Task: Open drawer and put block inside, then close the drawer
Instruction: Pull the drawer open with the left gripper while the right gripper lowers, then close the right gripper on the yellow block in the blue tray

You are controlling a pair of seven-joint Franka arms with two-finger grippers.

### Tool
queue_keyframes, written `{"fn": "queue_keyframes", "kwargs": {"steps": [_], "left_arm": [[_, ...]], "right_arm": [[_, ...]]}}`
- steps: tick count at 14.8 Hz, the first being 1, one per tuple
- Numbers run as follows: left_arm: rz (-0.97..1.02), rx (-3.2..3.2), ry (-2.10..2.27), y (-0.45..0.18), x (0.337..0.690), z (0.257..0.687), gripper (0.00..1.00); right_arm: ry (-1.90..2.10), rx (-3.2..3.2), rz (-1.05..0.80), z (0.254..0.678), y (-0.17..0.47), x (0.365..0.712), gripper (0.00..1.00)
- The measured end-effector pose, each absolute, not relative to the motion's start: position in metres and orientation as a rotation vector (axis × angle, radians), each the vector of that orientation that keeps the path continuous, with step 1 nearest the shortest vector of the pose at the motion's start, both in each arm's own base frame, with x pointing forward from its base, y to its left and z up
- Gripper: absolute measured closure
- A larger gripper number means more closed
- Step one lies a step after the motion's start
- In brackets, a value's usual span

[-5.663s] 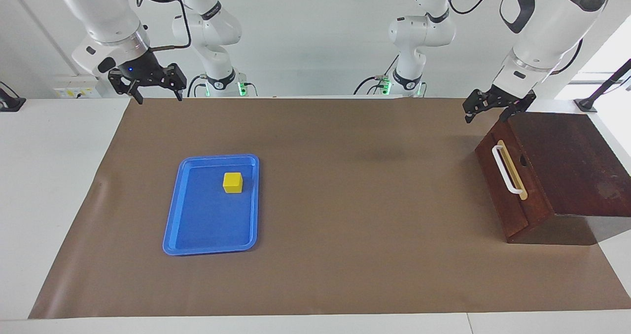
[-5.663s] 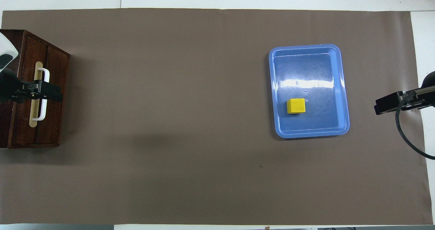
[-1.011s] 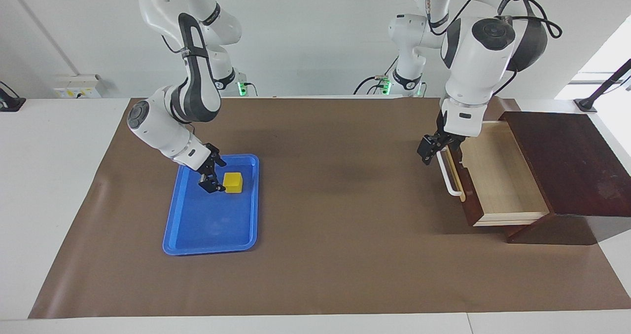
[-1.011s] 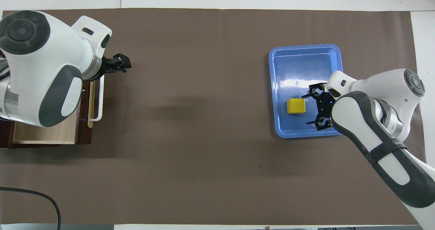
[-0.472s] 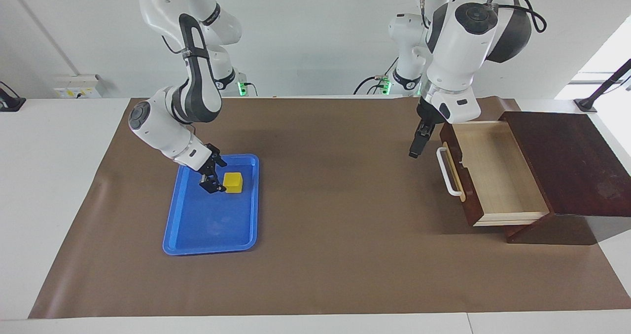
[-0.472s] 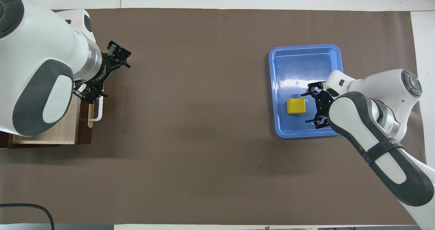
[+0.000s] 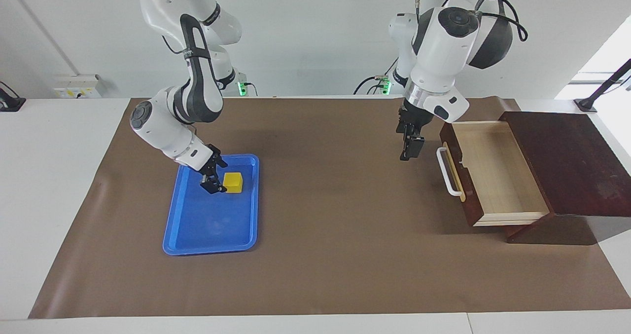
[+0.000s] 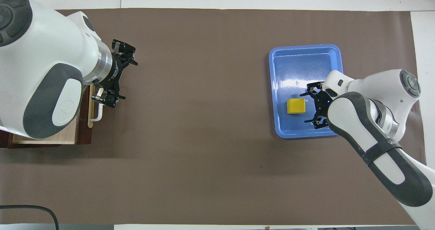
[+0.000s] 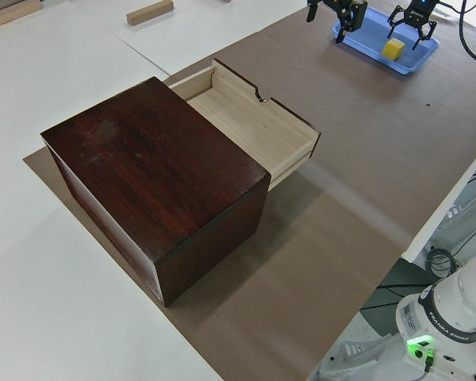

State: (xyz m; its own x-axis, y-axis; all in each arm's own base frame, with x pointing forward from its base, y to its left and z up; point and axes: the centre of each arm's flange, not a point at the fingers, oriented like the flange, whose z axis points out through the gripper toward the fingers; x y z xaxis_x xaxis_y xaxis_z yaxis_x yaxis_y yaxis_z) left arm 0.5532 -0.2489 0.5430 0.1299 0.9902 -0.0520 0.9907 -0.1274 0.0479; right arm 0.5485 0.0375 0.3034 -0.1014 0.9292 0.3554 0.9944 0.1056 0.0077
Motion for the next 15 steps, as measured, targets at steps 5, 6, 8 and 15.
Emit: {"fn": "queue_keyframes", "kwargs": {"steps": [5,6,8,15], "left_arm": [[-0.032,2.305,2.069,-0.274,0.547,0.519,0.0],[-0.031,2.297,2.076,-0.277,0.546,0.519,0.0],[-0.03,2.272,2.097,-0.281,0.544,0.519,0.0],[-0.034,2.247,2.13,-0.295,0.538,0.513,0.0]], "right_arm": [[-2.127,-1.904,-0.353,0.298,0.042,0.545,0.0],[-2.127,-1.903,-0.354,0.298,0.043,0.545,0.0],[-2.125,-1.9,-0.357,0.298,0.045,0.545,0.0],[-2.128,-1.908,-0.372,0.299,0.048,0.546,0.45]]}}
